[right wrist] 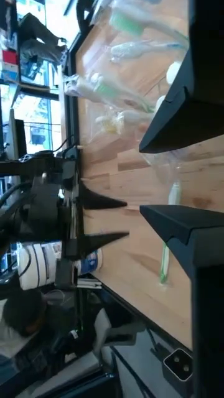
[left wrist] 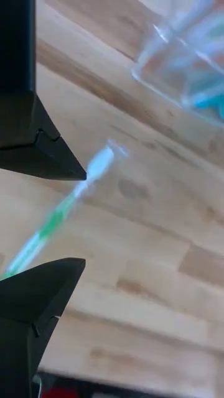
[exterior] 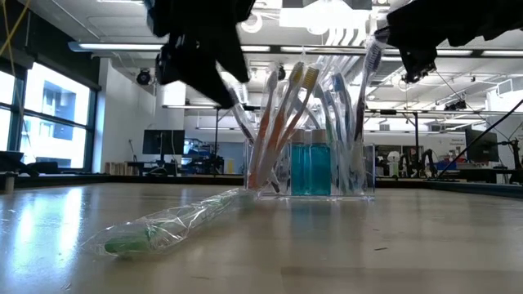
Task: Pick & Place toothbrushing station
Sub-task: Put the violet toothbrush into the wire organizer, then put the green toothbrush into the wire organizer
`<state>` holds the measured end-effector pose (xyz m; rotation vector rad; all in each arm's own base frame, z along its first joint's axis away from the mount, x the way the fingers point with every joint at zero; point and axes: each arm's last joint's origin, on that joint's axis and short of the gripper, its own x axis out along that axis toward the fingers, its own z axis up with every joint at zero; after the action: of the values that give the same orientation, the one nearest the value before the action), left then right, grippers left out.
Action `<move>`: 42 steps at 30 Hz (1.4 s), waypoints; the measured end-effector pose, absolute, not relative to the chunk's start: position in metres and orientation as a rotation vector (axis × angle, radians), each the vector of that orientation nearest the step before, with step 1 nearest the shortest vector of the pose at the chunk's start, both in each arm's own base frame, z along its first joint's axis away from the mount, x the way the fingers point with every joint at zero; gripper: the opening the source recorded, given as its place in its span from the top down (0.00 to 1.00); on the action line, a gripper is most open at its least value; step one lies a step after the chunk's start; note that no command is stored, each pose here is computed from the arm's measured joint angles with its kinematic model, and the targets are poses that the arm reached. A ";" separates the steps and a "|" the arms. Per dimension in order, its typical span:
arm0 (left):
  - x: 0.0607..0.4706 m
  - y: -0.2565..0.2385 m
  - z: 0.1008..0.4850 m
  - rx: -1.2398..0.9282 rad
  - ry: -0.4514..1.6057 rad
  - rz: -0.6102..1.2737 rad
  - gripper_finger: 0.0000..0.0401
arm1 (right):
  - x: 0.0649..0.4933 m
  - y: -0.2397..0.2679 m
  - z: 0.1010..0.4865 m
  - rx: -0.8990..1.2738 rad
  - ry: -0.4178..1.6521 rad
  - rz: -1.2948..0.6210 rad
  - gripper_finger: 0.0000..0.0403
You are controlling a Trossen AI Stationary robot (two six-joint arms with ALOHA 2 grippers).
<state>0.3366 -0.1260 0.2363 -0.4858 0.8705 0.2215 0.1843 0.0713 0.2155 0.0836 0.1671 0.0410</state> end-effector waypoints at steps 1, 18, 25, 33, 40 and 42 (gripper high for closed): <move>0.339 -0.129 0.240 -0.481 0.865 0.213 0.47 | 0.184 0.071 0.216 0.079 0.164 0.035 0.66; 0.348 -0.143 0.251 -0.439 0.863 0.172 0.47 | 0.182 0.060 0.208 -0.014 0.211 -0.299 0.66; 0.346 -0.145 0.250 -0.489 0.871 0.199 0.47 | 0.180 0.059 0.206 -0.014 0.221 -0.371 0.66; 0.338 -0.148 0.237 -0.584 0.942 0.362 0.47 | 0.175 0.073 0.206 -0.024 0.220 -0.295 0.66; 0.356 -0.148 0.200 -0.615 1.015 0.393 0.47 | 0.171 0.083 0.207 -0.021 0.208 -0.240 0.66; 0.362 -0.145 0.193 -0.654 1.032 0.385 0.47 | 0.171 0.084 0.207 -0.020 0.206 -0.235 0.66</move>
<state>0.3617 -0.1449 0.1925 -0.6540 1.0319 0.3850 0.1707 0.0838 0.2073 -0.0199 0.2063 -0.2350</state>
